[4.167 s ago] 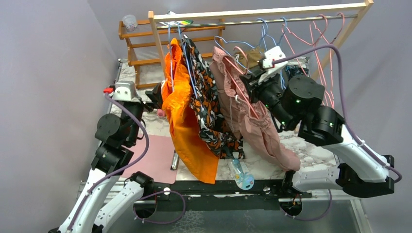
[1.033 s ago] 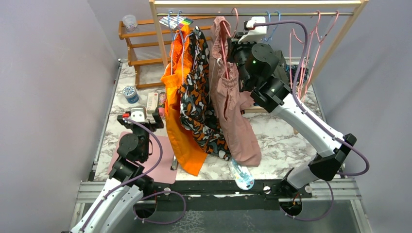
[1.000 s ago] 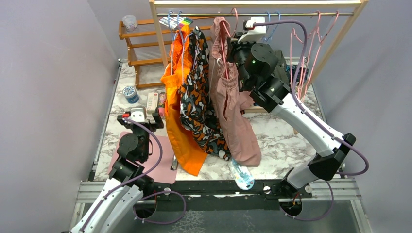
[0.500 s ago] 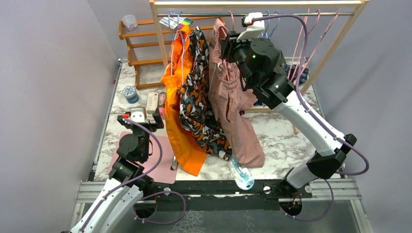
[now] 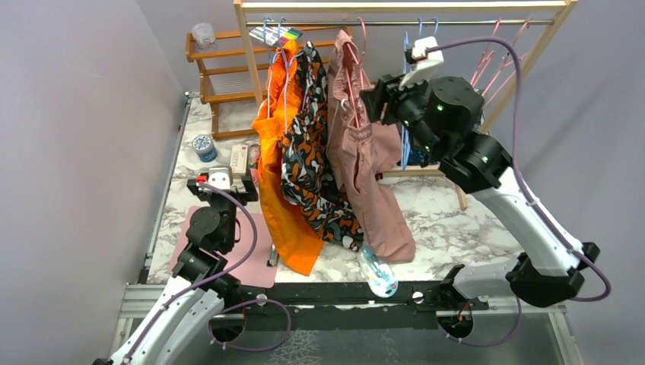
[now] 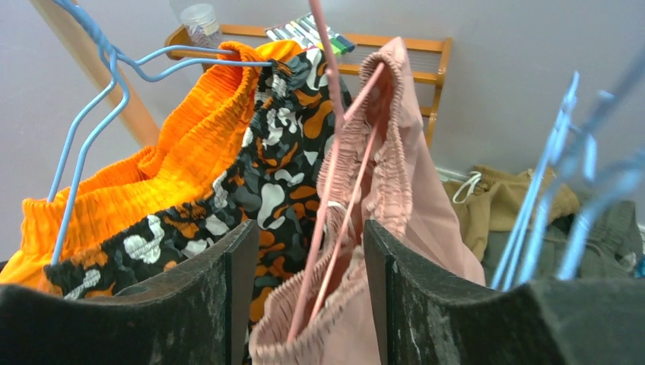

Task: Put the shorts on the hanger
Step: Place the hanger at the clothesline.

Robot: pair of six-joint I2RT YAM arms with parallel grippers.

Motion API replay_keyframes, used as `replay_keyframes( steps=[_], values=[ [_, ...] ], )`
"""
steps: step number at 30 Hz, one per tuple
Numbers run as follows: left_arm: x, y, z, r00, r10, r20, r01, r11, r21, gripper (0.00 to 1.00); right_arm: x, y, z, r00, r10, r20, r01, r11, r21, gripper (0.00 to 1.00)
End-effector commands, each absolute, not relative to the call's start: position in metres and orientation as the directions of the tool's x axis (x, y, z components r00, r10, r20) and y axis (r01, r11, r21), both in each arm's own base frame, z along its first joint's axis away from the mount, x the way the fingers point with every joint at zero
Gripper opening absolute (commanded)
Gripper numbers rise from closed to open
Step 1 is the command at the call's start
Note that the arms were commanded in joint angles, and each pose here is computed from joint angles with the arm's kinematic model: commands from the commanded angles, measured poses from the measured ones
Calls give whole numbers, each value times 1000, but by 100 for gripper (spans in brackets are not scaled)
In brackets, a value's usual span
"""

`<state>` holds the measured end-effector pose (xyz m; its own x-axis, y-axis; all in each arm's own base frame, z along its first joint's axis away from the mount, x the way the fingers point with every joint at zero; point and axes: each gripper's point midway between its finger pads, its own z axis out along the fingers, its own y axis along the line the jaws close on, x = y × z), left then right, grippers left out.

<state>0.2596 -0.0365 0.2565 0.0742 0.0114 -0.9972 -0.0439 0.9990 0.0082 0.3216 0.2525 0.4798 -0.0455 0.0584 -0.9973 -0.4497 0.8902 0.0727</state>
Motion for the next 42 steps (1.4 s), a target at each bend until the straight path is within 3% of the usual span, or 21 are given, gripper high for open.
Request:
replay_keyframes(
  steps=[1,12,20,23,32,42],
  values=[
    [260,-33,258,76,15,-997,-68,998,10,94,308,242,467,-56,25,-998,-471,881,49,53],
    [261,-34,254,67,27,-997,-66,998,23,94,325,257,447,-64,-21,-998,-469,883,11,45],
    [261,-38,255,78,23,-997,-43,999,20,94,336,282,444,-76,-20,-997,-513,858,22,27],
    [262,-40,255,79,22,-997,-34,999,20,94,338,291,445,-85,-15,-996,-537,843,33,24],
    [262,-42,254,78,25,-997,-23,999,23,94,342,320,435,-139,-26,-990,-605,793,64,24],
    [263,-43,252,72,31,-997,-22,999,29,94,325,344,430,-211,-26,-977,-704,697,134,45]
  ],
)
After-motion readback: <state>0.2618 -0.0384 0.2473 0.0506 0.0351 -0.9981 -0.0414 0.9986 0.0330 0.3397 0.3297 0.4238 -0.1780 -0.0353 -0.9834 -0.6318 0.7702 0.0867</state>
